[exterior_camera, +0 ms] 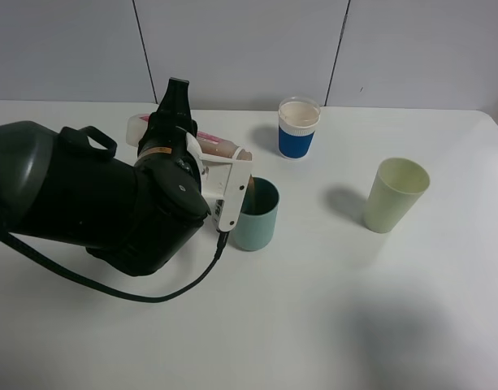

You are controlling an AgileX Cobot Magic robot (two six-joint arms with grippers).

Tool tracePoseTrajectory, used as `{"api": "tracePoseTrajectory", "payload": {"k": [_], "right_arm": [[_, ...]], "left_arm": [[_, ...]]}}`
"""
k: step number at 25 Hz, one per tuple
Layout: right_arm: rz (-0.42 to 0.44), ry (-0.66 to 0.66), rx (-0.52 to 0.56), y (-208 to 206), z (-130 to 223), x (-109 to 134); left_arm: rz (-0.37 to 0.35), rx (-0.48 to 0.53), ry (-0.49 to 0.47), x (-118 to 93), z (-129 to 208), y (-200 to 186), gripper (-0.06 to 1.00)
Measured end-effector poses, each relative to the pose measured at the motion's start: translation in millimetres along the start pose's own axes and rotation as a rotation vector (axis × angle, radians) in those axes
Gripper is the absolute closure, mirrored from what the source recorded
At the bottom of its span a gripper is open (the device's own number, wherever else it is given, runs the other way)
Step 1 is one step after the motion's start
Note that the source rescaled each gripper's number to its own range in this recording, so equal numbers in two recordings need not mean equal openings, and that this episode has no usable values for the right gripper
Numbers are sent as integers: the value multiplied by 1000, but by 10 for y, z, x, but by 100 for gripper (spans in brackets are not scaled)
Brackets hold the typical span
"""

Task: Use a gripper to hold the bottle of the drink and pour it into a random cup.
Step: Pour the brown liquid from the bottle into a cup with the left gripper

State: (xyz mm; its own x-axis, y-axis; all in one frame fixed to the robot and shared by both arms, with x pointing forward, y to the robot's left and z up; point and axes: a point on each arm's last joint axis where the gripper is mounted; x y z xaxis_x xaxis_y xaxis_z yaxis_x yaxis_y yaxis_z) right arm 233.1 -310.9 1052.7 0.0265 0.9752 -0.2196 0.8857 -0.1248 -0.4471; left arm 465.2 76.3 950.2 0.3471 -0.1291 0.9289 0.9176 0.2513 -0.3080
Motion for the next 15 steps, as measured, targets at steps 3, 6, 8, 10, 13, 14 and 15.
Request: {"api": "tracePoseTrajectory", "payload": {"k": [3, 6, 8, 10, 13, 14, 15], "right_arm": [[0, 0, 0, 0, 0, 0], [0, 0, 0, 0, 0, 0], [0, 0, 0, 0, 0, 0], [0, 0, 0, 0, 0, 0], [0, 0, 0, 0, 0, 0], [0, 0, 0, 0, 0, 0], [1, -1, 0, 0, 0, -1]], "left_arm": [[0, 0, 0, 0, 0, 0, 94], [0, 0, 0, 0, 0, 0, 94], [0, 0, 0, 0, 0, 0, 94], [0, 0, 1, 0, 0, 0, 94], [0, 0, 3, 0, 0, 0, 94], [0, 0, 3, 0, 0, 0, 94], [0, 0, 3, 0, 0, 0, 94]]}}
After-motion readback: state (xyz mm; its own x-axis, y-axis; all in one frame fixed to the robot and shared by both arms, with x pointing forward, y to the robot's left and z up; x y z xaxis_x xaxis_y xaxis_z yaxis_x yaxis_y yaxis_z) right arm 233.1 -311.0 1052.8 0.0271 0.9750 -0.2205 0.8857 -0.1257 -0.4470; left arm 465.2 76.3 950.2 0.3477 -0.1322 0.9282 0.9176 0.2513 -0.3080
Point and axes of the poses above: a point on each arm's last joint axis where the gripper is mounted, y pointing out along that axis toward the gripper, x along the wrist's bending axis when the last joint is at zero, z = x × y, and after that the axes turned 6 degrees about -y, right-handed
